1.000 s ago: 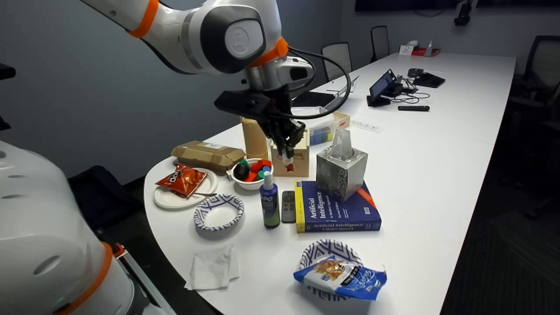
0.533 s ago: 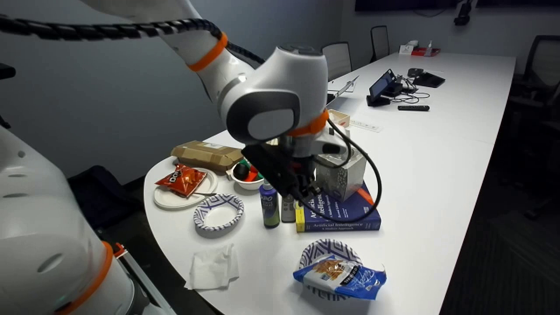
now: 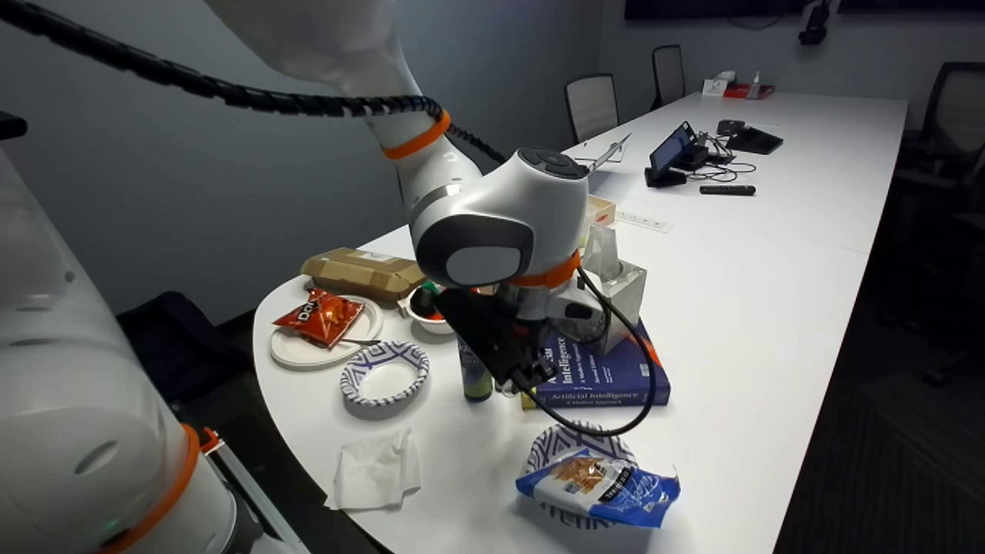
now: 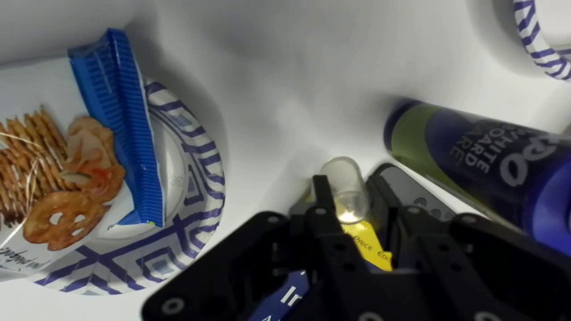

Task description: Remove the lid from the white and blue bottle, move the white and blue packet to the bowl on the left then place the red packet in the bowl on the right.

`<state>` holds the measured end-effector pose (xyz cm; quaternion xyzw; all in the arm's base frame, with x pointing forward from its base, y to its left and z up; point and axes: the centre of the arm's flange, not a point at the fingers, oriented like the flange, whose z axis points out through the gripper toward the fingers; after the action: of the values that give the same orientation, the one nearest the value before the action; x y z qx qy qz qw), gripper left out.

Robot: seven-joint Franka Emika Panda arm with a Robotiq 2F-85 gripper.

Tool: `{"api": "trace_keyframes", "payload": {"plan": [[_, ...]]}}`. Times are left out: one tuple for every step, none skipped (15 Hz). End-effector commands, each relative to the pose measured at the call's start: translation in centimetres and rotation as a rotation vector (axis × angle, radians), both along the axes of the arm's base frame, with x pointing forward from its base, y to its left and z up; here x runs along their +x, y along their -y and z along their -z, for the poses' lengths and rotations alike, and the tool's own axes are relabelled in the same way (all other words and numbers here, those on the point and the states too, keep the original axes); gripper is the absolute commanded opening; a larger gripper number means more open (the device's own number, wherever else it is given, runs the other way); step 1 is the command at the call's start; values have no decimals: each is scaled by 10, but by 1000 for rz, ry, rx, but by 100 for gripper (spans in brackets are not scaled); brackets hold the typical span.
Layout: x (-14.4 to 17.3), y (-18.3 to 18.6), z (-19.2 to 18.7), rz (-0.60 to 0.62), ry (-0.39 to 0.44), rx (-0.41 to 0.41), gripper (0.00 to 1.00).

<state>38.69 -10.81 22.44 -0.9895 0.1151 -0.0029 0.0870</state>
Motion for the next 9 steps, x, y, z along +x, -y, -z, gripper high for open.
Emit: {"api": "trace_keyframes", "payload": {"plan": [[8, -9, 22, 8, -36, -56, 6], [7, -11, 29, 13, -44, -64, 6], [6, -11, 35, 20, -49, -72, 6], [6, -11, 38, 25, -54, -79, 6], [5, -11, 40, 31, -55, -82, 51], [4, -10, 41, 35, -54, -85, 51], [3, -8, 39, 40, -48, -89, 57], [3, -7, 36, 45, -43, -88, 65], [4, -5, 31, 49, -31, -81, 72]]}}
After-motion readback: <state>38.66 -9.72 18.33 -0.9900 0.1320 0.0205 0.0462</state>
